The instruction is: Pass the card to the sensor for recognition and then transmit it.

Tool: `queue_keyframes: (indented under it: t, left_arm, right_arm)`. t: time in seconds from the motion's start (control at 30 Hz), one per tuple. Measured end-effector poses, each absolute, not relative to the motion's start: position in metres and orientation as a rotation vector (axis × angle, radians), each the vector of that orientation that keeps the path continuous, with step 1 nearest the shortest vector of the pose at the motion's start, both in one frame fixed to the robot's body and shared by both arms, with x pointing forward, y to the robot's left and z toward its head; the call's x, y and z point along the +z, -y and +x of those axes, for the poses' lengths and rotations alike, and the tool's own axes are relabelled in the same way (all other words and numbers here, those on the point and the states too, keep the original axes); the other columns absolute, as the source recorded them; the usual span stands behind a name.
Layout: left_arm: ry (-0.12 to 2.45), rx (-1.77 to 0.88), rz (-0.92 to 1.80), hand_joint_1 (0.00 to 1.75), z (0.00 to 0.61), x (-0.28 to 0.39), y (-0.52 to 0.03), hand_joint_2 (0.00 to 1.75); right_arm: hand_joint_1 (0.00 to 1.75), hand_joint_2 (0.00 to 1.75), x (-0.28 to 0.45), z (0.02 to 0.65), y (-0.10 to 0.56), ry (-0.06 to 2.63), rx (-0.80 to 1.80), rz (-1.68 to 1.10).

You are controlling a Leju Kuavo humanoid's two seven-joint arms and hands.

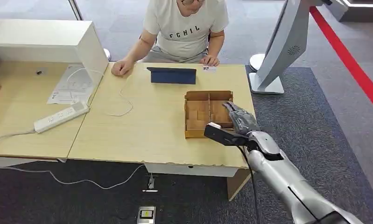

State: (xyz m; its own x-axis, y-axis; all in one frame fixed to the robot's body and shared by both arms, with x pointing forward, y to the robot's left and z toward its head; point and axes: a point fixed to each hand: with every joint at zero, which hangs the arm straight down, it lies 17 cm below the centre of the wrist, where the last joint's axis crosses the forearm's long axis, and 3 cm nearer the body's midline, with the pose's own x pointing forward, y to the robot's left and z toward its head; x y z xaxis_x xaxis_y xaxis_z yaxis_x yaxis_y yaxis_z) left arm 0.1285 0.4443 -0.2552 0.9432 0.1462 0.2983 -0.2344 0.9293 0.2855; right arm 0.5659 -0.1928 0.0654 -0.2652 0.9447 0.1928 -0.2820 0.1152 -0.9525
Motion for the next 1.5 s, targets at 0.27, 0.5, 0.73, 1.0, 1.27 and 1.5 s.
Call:
queue_keyframes:
  t: [0.27, 0.5, 0.73, 1.0, 1.27, 1.5]
  left_arm:
    - [0.271, 0.211, 0.330, 0.00, 0.127, -0.256, -0.445, 0.00]
    - [0.271, 0.212, 0.332, 0.00, 0.127, -0.256, -0.444, 0.00]
    - [0.272, 0.211, 0.334, 0.00, 0.127, -0.256, -0.444, 0.00]
    - [0.275, 0.210, 0.334, 0.00, 0.128, -0.256, -0.444, 0.00]
    - [0.280, 0.206, 0.329, 0.00, 0.129, -0.255, -0.443, 0.00]
    - [0.280, 0.204, 0.330, 0.00, 0.129, -0.255, -0.443, 0.00]
  right_arm:
    - [0.00, 1.75, 0.060, 0.564, 0.198, 1.271, 1.421, -0.739]
    - [0.00, 1.75, 0.056, 0.563, 0.200, 1.270, 1.433, -0.734]
    - [0.00, 1.75, 0.048, 0.558, 0.197, 1.266, 1.446, -0.723]
    - [0.00, 1.75, 0.035, 0.552, 0.200, 1.241, 1.450, -0.714]
    - [0.00, 1.75, 0.028, 0.549, 0.204, 1.226, 1.438, -0.710]
    - [1.61, 1.75, 0.031, 0.551, 0.207, 1.230, 1.429, -0.725]
